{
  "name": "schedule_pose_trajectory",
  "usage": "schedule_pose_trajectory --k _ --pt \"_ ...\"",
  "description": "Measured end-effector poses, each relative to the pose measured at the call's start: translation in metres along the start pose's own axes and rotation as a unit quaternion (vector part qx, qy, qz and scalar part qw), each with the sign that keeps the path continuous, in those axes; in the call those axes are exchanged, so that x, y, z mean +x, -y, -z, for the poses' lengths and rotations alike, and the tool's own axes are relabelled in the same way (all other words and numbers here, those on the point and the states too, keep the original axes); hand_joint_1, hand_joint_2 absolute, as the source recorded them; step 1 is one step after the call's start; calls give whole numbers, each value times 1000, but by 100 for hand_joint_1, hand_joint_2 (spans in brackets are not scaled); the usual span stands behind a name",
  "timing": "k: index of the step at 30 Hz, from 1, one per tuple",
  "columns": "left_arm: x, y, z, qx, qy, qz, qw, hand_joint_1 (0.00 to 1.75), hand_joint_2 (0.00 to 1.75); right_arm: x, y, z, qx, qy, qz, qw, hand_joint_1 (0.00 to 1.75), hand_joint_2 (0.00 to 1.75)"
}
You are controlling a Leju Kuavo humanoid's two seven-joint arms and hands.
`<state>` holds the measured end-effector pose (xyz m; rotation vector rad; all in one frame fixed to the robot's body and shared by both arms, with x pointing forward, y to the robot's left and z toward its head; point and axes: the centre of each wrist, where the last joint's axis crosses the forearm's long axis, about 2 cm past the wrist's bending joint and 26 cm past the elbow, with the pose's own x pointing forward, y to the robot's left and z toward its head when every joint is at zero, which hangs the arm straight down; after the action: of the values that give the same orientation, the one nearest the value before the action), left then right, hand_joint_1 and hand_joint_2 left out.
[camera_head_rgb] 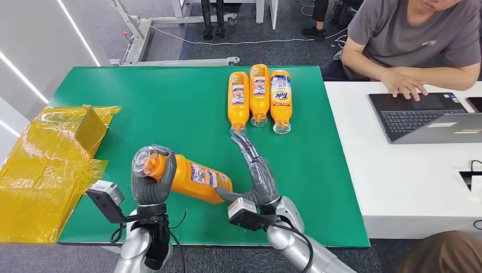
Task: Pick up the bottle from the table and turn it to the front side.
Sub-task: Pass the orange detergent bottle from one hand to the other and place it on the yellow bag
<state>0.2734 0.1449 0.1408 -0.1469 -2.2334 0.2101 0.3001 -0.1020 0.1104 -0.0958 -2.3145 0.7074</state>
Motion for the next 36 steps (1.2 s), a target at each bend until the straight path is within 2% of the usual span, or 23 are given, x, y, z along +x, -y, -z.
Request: schedule_pose_trajectory --k 5,9,13,18,27,31,33,36 --pt "0 -15 0 -42 36 175 983 175 175 8 -5 -7 -29 -10 13 999 0 175" --pt "4 -34 4 -90 48 309 946 175 175 16 -8 -14 -44 -22 28 998 0 175" --pt "10 -66 10 -130 58 433 890 175 175 24 -7 -21 -66 -40 67 995 0 175" --pt "14 -109 27 -183 74 541 817 175 175 35 0 -30 -124 -43 118 984 0 175" --pt "20 -187 76 -269 96 684 671 175 175 44 15 -31 -165 -23 139 976 0 175" --pt "18 -209 88 -315 100 726 603 175 175 46 18 -29 -171 -17 142 975 0 175" --pt "14 -218 90 -335 94 737 579 175 175 47 19 -29 -174 -14 143 974 0 175" --pt "8 -230 92 -356 79 743 560 175 175 51 22 -29 -183 -10 143 972 0 175"
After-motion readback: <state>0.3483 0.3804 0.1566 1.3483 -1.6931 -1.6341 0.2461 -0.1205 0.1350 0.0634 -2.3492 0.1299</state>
